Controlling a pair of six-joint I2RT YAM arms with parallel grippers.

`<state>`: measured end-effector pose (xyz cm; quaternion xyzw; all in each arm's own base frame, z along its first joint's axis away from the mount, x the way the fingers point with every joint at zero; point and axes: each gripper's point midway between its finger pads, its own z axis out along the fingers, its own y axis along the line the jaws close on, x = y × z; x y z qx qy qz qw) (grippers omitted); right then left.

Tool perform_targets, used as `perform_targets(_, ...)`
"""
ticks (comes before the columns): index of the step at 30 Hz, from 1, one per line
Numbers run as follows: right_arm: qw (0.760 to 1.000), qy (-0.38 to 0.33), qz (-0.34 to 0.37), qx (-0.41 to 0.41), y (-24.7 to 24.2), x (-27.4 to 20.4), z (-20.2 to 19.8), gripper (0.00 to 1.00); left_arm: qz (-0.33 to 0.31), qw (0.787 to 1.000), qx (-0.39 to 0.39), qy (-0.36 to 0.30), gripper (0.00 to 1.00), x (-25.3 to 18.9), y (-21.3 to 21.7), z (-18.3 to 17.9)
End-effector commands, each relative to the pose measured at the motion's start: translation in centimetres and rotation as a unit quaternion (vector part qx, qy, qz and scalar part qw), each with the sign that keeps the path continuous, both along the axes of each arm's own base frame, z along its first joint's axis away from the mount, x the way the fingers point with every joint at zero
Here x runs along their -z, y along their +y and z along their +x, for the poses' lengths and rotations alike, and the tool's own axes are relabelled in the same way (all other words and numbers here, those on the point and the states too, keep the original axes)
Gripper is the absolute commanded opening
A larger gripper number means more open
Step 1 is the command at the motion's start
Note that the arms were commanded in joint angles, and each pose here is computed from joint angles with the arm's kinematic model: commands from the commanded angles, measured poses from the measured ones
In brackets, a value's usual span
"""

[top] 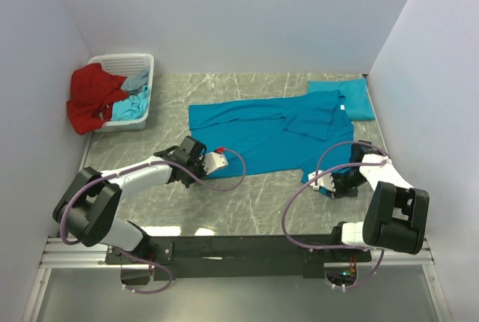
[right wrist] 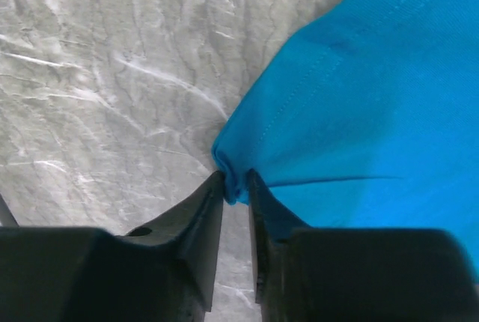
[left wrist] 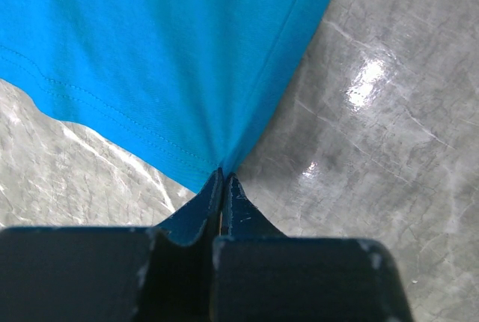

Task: Fold and stack the t-shirts
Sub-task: Fold the tshirt

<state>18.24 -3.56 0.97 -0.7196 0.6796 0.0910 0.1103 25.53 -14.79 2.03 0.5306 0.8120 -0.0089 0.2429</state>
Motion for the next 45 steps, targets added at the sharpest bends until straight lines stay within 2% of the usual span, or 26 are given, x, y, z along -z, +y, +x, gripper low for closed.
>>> perform_targets(1,0.999,-0.030,0.010,0.009,0.4,-1.5,1.4,0.19,-0.021,1.000,-0.002,-0.018,0.00,-1.7,-0.7,0.8)
perform_targets(5,0.996,-0.076,0.026,0.024,0.8,-4.4,3.6,0.09,-0.022,0.999,-0.007,-0.027,0.00,-2.1,-0.6,1.1)
perform_targets(10,0.987,-0.133,0.038,0.082,0.4,-7.2,7.4,0.05,-0.042,0.997,-0.029,-0.055,0.00,-3.5,-0.6,2.5)
perform_targets(14,0.970,-0.193,0.059,0.134,0.2,-9.9,11.7,0.04,-0.066,0.993,-0.049,-0.080,0.00,-5.2,-0.4,3.8)
perform_targets(20,0.943,-0.262,0.088,0.185,1.3,-12.9,16.6,0.03,-0.082,0.992,-0.058,-0.081,0.00,-5.6,-0.2,3.9)
perform_targets(26,0.920,-0.295,0.111,0.234,1.5,-15.7,20.3,0.02,-0.081,0.992,-0.069,-0.075,0.00,-5.4,0.0,4.2)
perform_targets(30,0.910,-0.306,0.121,0.251,1.9,-16.3,21.9,0.02,-0.082,0.990,-0.083,-0.076,0.00,-5.4,0.2,4.7)
perform_targets(36,0.894,-0.334,0.135,0.265,2.5,-17.2,23.3,0.01,-0.065,0.985,-0.151,-0.052,0.00,-4.8,1.0,6.3)
perform_targets(45,0.875,-0.371,0.147,0.275,2.3,-18.4,24.2,0.01,-0.057,0.983,-0.174,-0.016,0.00,-3.8,0.8,7.4)
